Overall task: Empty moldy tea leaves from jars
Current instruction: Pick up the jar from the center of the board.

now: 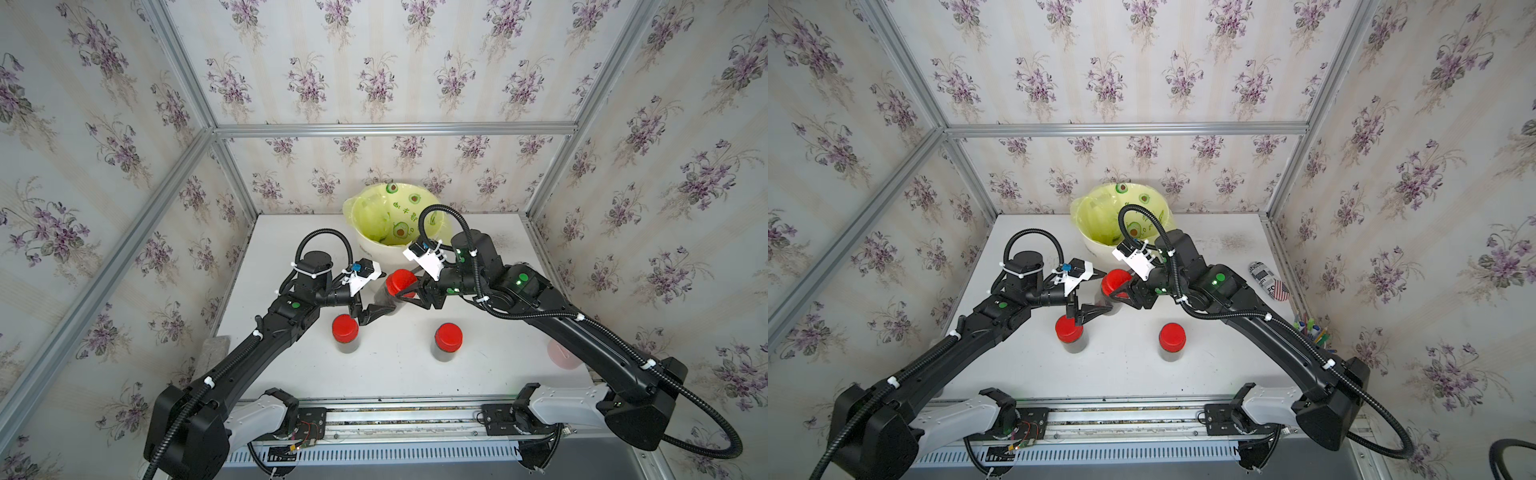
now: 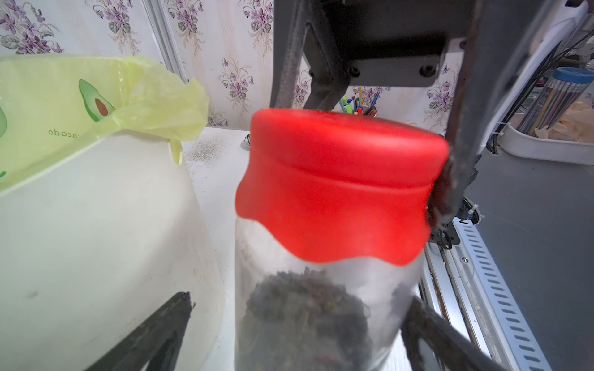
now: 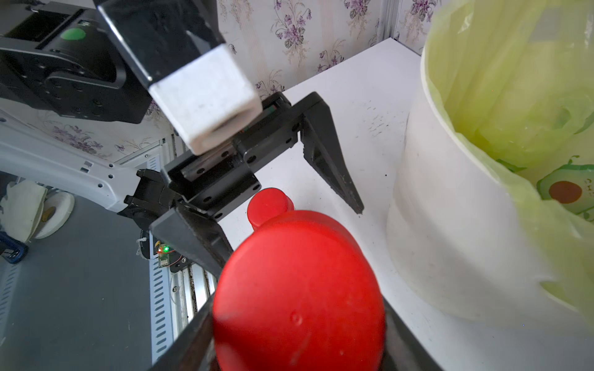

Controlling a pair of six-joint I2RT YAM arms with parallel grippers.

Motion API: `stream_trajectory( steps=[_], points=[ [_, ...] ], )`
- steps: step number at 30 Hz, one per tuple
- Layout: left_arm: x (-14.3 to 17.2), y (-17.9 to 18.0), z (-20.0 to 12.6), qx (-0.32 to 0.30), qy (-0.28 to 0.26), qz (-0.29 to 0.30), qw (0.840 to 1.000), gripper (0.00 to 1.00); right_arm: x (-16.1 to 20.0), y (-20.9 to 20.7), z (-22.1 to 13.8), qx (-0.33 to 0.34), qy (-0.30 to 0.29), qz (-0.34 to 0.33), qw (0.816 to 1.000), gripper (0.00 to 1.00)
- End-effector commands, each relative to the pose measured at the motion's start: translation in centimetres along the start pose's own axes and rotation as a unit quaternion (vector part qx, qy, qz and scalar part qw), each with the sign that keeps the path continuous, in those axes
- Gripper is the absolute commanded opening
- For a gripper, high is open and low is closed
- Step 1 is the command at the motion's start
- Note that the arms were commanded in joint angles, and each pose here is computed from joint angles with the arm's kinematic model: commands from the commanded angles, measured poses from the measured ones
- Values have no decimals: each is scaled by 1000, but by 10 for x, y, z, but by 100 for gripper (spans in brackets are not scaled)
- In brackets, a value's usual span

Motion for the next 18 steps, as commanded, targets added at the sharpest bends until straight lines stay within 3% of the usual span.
stream_trajectory(
  steps=[1,11,18],
  points=[
    [-6,-1,0,0,-12,28,1000,99,-14,10,3,-44,-37,-14,998,27],
    [-6,-4,2,9,-14,34,999,99,-17,9,10,-53,-45,-16,997,27],
    [-6,-1,2,-6,-11,35,999,93,-19,7,10,-44,-51,-16,998,27]
  ],
)
Point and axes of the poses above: each gripper's point midway between its finger pads, its own z axis out along the fingers, its own y axis along the line the jaws close on, x = y × z, the point moved 4 cm from there along -z, back along the fingers, and after that the axes turned 7 degrees about -z, right-handed, at the moved point
